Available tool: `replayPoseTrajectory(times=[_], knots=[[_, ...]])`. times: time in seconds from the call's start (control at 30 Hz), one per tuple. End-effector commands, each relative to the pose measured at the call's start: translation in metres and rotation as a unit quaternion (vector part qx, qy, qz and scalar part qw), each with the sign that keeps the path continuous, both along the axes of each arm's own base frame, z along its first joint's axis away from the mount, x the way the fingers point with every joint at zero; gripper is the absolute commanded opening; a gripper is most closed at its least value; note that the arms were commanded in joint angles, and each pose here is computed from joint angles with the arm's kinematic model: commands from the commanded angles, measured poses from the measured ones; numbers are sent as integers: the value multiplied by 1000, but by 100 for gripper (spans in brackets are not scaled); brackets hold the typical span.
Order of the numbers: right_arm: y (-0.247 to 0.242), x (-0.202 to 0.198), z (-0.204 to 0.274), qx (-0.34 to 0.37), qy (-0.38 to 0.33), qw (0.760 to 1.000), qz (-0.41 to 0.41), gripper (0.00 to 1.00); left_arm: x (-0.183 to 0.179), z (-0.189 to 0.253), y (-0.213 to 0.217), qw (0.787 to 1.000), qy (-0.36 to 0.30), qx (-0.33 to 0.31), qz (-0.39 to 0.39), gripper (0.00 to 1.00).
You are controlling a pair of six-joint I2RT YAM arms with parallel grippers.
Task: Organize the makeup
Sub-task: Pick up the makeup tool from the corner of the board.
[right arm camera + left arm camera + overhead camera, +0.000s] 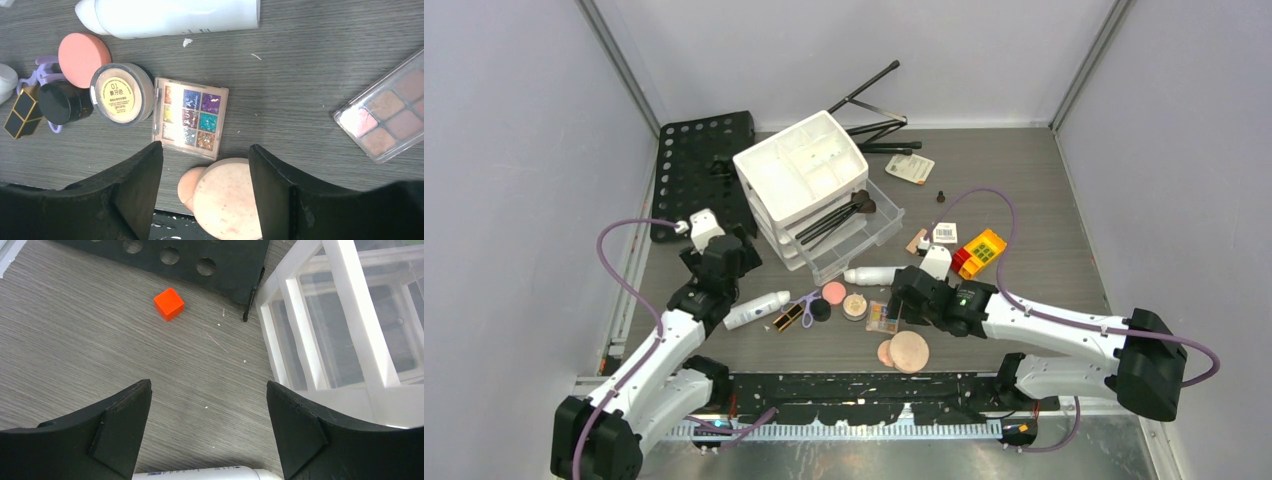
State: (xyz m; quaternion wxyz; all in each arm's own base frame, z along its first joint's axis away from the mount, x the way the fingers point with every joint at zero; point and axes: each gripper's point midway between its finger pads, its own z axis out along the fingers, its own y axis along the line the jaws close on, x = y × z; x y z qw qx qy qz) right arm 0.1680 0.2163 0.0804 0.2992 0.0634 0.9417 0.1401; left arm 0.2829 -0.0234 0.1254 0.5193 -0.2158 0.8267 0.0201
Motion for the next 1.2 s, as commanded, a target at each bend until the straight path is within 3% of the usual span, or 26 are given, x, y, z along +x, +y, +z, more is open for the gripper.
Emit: replayPoseTrajectory(times=[0.0,0.5,0.7,1.17], knots=[[2,1,7,7,-14,1000,1,70,8,11,-1,1000,-27,-11,6,87],[23,-36,-2,-29,0,997,69,72,9,11,-2,1000,-26,-11,5,88],[29,-53,-5,-80,11,991,106,52,8,12,-2,1000,-27,-12,5,88],[34,-59,-20,-181,8,977,117,44,8,11,-2,1000,-25,-11,5,88]])
